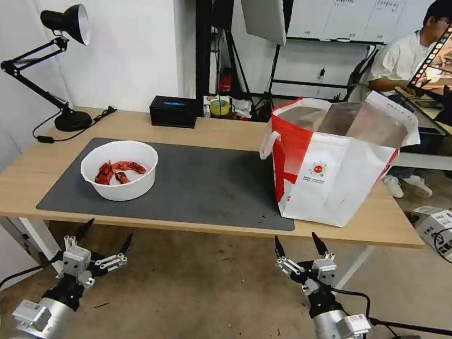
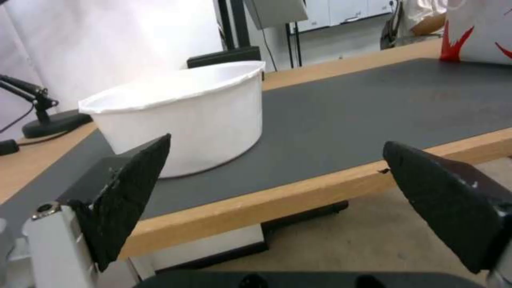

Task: Pick up the trash from the table and place it into the takeout bag.

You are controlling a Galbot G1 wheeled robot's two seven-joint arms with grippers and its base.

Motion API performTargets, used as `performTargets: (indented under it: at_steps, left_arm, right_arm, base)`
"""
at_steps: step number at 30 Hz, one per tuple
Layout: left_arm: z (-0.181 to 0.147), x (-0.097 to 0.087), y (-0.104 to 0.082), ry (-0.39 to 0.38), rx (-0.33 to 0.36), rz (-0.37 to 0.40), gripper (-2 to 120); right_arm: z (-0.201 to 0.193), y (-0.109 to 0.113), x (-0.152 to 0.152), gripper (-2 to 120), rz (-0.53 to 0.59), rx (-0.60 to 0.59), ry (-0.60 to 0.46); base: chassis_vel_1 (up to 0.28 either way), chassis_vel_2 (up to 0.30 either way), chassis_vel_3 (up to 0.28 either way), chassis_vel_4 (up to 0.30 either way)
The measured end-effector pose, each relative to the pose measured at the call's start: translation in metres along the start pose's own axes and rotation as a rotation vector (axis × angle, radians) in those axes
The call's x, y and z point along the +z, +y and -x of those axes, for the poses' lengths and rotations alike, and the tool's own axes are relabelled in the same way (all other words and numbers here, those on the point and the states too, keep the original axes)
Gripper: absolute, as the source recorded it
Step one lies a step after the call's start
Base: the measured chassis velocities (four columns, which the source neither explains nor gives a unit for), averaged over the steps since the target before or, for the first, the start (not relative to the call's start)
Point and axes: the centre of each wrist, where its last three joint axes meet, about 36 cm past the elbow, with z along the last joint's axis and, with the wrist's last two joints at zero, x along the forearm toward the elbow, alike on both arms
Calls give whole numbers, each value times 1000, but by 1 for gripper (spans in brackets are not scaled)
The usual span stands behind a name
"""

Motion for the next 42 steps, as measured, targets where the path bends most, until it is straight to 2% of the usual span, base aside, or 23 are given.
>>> performTargets:
  at_steps: [17,23,27,30,31,34,35,38,39,41,42]
  left_arm:
    - [3,3,3,-1,2,3,100]
    - [14,-8,15,-20,-14,6,100]
    - [28,-19,28,-25,-21,15,100]
    - [49,-44,46,-57,-24,6,100]
    - [49,-44,46,-57,-24,6,100]
    - [79,-76,69,-79,-22,-2,100]
    - [79,-76,69,-79,-22,-2,100]
    - [100,-91,84,-48,-23,-29,100]
    - [100,-91,84,-48,-23,-29,100]
    - [120,-102,98,3,-22,-52,100]
    - [120,-102,98,3,-22,-52,100]
  right_arm:
    - [2,-2,6,100,-22,0,10]
    - [2,-2,5,100,-23,0,9]
    - [2,-2,5,100,-23,-1,8]
    - [2,-2,5,100,-23,-1,8]
    - [2,-2,5,100,-23,-1,8]
    - [2,-2,5,100,-22,-1,7]
    - [2,-2,5,100,-22,-1,7]
    - [2,-2,5,100,-22,-1,6]
    - [2,-2,5,100,-22,-1,6]
    - [2,-2,5,100,-22,-1,6]
    - [2,-2,5,100,-22,-1,6]
  base:
    - [0,0,0,0]
    - [0,0,0,0]
    - [0,0,0,0]
    - [0,0,0,0]
    - [0,0,0,0]
    - [0,0,0,0]
    - [0,0,0,0]
    - [0,0,0,0]
    - [0,0,0,0]
    - [0,0,0,0]
    - [0,0,0,0]
